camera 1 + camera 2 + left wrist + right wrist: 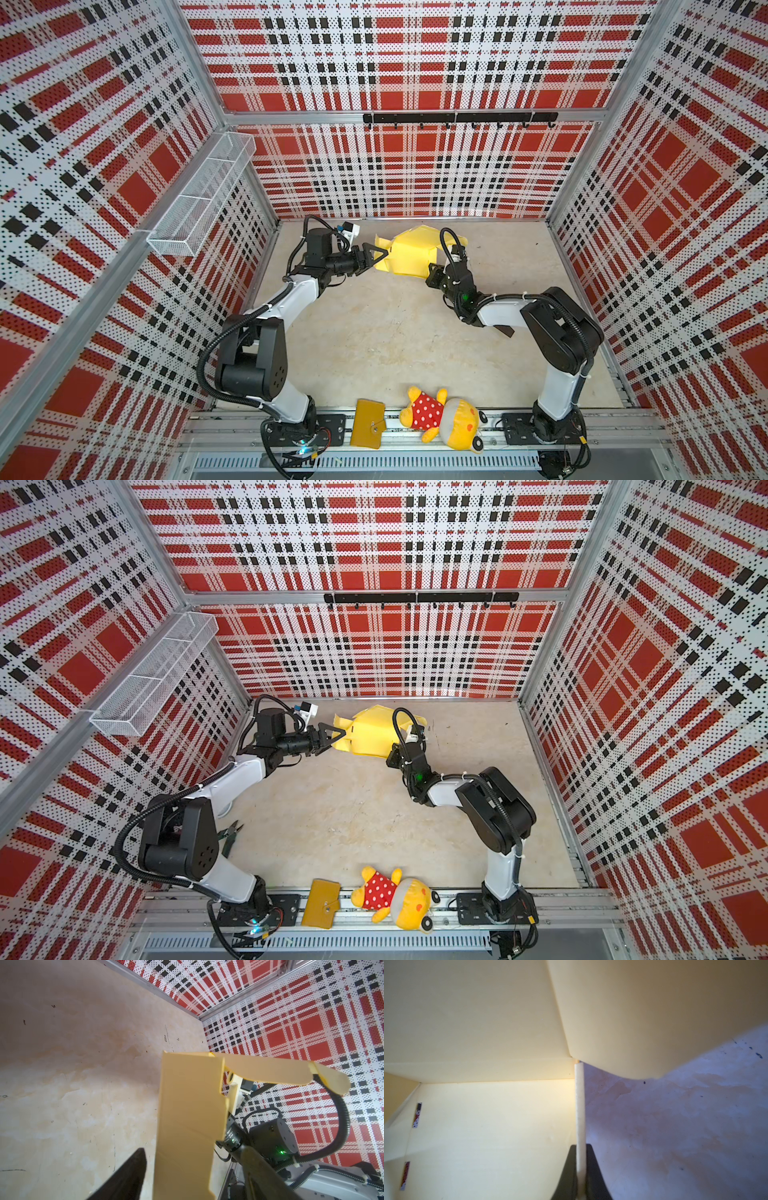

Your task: Fold the paper box

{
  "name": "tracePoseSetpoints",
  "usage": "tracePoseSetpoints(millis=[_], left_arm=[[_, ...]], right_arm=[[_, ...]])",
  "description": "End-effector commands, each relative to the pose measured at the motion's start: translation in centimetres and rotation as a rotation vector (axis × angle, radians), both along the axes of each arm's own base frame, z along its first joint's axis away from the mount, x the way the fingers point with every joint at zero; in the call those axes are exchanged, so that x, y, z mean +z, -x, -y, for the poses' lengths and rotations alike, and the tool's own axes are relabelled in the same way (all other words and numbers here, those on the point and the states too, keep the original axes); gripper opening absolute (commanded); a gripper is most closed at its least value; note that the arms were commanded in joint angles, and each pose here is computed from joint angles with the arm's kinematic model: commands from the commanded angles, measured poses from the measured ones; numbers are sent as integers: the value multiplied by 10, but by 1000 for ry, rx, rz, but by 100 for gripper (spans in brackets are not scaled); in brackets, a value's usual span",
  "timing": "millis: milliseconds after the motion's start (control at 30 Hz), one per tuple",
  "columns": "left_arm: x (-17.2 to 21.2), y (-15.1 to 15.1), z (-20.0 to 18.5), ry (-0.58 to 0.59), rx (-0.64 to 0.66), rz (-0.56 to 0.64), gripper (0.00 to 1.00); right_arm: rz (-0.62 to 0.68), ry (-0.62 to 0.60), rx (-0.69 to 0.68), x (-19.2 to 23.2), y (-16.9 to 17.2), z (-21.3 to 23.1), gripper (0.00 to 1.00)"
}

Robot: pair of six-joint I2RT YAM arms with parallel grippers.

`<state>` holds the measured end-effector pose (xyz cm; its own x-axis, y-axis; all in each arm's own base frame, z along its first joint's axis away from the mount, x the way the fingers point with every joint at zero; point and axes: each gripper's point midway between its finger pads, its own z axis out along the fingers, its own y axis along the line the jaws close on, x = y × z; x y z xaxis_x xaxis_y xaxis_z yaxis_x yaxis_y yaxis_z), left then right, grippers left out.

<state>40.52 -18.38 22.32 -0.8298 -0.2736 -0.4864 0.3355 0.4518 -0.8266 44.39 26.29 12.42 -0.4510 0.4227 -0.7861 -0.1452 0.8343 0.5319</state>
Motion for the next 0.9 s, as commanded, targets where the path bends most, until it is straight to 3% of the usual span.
tracePoseSetpoints(millis=[0, 233, 867], left_arm=[[32, -5, -17, 21, 23, 81, 80], [11, -22, -58, 23, 191, 26, 64], [-19, -6, 15, -34, 3, -19, 52]], right_arm=[[44, -29, -17, 15, -8, -1, 0], [48, -29, -22, 16, -8, 1, 0], [45, -36, -16, 16, -7, 0, 0]])
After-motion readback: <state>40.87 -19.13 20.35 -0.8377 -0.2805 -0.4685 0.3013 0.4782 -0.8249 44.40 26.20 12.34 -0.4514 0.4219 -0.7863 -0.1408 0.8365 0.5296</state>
